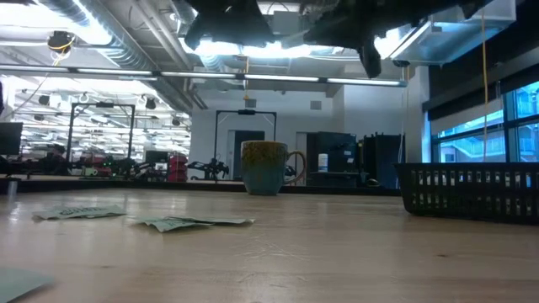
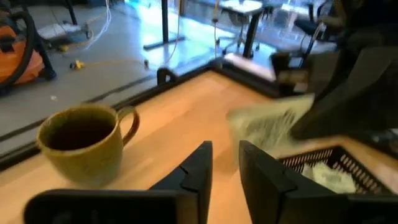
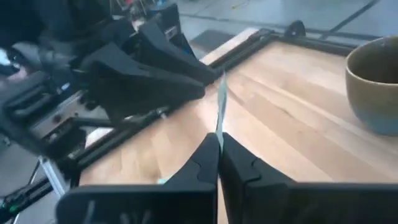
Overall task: Pick and place Stevia / Truvia into bins
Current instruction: Put the stevia packet into the black bin
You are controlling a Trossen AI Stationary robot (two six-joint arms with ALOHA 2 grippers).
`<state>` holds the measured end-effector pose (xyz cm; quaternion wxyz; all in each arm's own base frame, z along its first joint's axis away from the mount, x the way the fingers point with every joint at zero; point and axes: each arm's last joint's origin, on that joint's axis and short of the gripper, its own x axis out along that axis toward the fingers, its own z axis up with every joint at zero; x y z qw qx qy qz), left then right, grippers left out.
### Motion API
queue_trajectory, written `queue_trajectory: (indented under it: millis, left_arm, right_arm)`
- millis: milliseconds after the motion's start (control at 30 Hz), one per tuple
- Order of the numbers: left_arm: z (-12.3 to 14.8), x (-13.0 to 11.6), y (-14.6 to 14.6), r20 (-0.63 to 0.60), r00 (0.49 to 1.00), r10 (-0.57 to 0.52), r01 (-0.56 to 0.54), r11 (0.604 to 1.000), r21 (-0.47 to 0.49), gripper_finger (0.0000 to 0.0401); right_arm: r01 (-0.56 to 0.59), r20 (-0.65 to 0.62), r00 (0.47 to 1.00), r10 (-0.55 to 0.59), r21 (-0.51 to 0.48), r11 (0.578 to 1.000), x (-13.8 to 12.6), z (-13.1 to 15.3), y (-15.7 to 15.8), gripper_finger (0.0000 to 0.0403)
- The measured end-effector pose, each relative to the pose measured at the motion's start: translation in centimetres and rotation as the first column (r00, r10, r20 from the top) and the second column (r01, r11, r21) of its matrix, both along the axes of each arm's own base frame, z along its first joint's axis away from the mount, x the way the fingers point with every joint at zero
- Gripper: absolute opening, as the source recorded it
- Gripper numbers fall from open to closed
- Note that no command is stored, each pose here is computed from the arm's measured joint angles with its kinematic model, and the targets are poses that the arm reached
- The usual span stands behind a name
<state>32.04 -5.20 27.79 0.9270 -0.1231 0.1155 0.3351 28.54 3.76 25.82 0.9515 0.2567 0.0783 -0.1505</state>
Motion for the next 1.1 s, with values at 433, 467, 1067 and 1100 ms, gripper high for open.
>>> queue_trajectory:
  millis: [433,467,1067,1100]
  left_arm:
    - [-1.3,-2.2,-1.0,-0.211,0.848,-0.486,0.389,0.841,-0.375,0.0089]
    - [-1.4,-2.2,-1.2,-0.213,0.831,-0.514,0.406,0.822,-0.4,0.0088]
    - [-2.7,-3.0,-4.4,-0.256,0.735,-0.628,0.45,0.734,-0.51,0.0082]
    - [-2.8,-3.1,-4.6,-0.258,0.732,-0.63,0.449,0.732,-0.513,0.0082]
  right_arm:
    - [-0.142,-0.443,0.815,0.373,0.471,0.87,-7.5,-0.6,0.2,0.0002]
    - [-0.115,-0.488,0.785,0.381,0.489,0.865,-7.9,-1.0,0.3,0.0002]
    - [-0.013,-0.733,0.516,0.443,0.511,0.859,-6.7,-6.1,1.1,0.0002]
    - [-0.02,-0.74,0.503,0.446,0.506,0.862,-6.6,-6.4,1.1,0.0002]
